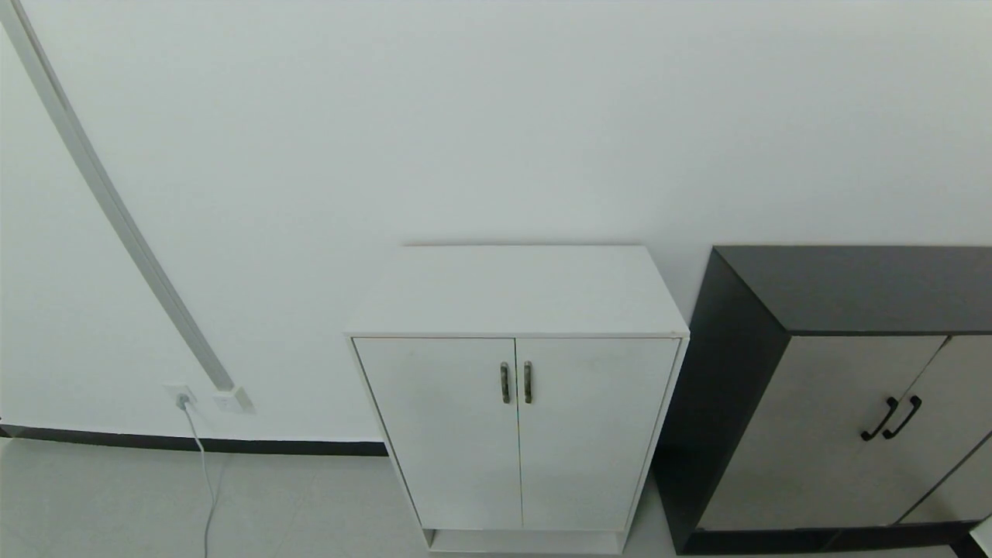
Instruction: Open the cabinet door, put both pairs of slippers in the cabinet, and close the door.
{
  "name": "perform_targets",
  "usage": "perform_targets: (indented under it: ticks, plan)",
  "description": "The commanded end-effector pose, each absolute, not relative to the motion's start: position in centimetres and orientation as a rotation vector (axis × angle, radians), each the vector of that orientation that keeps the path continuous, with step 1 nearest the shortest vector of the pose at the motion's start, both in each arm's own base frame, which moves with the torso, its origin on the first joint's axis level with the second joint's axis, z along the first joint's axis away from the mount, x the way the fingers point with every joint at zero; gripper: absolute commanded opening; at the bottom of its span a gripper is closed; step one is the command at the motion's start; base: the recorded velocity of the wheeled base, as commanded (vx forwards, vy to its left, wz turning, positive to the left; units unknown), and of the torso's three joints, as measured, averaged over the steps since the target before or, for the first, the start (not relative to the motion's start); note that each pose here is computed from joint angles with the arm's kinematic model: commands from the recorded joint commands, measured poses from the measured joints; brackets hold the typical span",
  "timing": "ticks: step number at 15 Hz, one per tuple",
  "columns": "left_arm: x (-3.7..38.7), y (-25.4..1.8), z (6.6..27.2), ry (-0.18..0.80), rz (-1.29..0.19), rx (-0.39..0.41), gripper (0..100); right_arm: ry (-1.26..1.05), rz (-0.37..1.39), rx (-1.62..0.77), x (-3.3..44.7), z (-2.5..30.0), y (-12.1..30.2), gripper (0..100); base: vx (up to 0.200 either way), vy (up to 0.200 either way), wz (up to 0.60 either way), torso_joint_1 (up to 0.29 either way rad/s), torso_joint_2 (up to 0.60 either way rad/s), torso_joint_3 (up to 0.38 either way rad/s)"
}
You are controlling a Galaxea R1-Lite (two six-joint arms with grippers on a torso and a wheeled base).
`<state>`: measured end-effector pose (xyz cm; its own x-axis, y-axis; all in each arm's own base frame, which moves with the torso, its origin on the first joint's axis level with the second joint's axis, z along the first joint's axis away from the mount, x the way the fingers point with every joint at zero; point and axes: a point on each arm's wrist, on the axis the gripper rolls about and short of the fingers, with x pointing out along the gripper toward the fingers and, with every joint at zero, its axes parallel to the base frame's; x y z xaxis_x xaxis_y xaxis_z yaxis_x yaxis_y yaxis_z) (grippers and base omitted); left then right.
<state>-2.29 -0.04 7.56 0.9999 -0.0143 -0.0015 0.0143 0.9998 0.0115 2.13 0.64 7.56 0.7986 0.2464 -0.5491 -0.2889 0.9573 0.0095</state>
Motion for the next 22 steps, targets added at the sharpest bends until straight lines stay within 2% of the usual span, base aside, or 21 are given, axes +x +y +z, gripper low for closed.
perform_targets:
  ticks: [1,4,8,13,22]
  plan:
    - [-2.3,0.0,7.6,0.001,-0.014,0.011,0,0.539,0.313,-0.083,1.8,7.6,0.6,0,0.000,0.000,0.00,0.000,0.00,0.000]
    - [-2.3,0.0,7.6,0.001,-0.014,0.012,0,0.449,0.223,-0.051,1.2,7.8,0.3,0,0.000,0.000,0.00,0.000,0.00,0.000]
    - [-2.3,0.0,7.6,0.001,-0.014,0.012,0,0.202,0.034,-0.008,-0.7,7.9,0.0,0,0.000,0.000,0.00,0.000,0.00,0.000]
    - [-2.3,0.0,7.6,0.001,-0.014,0.012,0,0.005,0.012,-0.008,-2.2,7.6,0.0,0,0.000,0.000,0.00,0.000,0.00,0.000]
    - [-2.3,0.0,7.6,0.001,-0.014,0.012,0,-0.014,-0.124,0.097,-2.3,7.6,-0.3,0,0.000,0.000,0.00,0.000,0.00,0.000]
